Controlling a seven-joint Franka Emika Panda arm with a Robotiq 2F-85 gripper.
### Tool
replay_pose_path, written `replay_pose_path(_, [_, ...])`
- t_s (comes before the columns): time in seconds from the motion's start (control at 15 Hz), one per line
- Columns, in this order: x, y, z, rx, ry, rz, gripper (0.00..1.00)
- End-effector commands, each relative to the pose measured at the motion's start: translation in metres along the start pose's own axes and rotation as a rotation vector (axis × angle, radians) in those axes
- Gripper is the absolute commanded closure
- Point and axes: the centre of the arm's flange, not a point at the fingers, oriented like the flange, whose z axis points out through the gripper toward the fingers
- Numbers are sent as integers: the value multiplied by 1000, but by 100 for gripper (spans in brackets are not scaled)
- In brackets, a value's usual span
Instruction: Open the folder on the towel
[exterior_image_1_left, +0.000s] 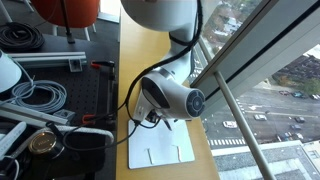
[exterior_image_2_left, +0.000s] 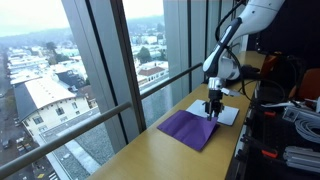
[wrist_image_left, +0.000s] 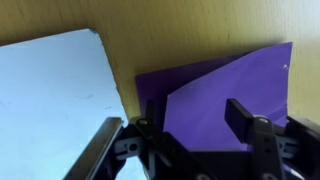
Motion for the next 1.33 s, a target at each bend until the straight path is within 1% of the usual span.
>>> replay_pose_path(0.0, [2, 1, 3, 18, 28, 18, 58])
replay_pose_path(0.33, [0, -1, 5, 15, 29, 14, 95])
replay_pose_path(0.4, [0, -1, 6, 9, 30, 11, 99])
replay_pose_path(0.47, [-1, -2, 6, 5, 30, 9, 100])
replay_pose_path(0.53, [-3, -5, 3, -18, 37, -1, 100])
replay_pose_path(0.8, [-26, -28, -23, -186, 104, -56, 100])
replay_pose_path(0.93, [-40, -38, -37, -261, 124, -57, 100])
replay_pose_path(1.13, [-61, -58, -61, -306, 122, -65, 100])
replay_pose_path(1.27, [-69, -71, -78, -335, 138, -83, 100])
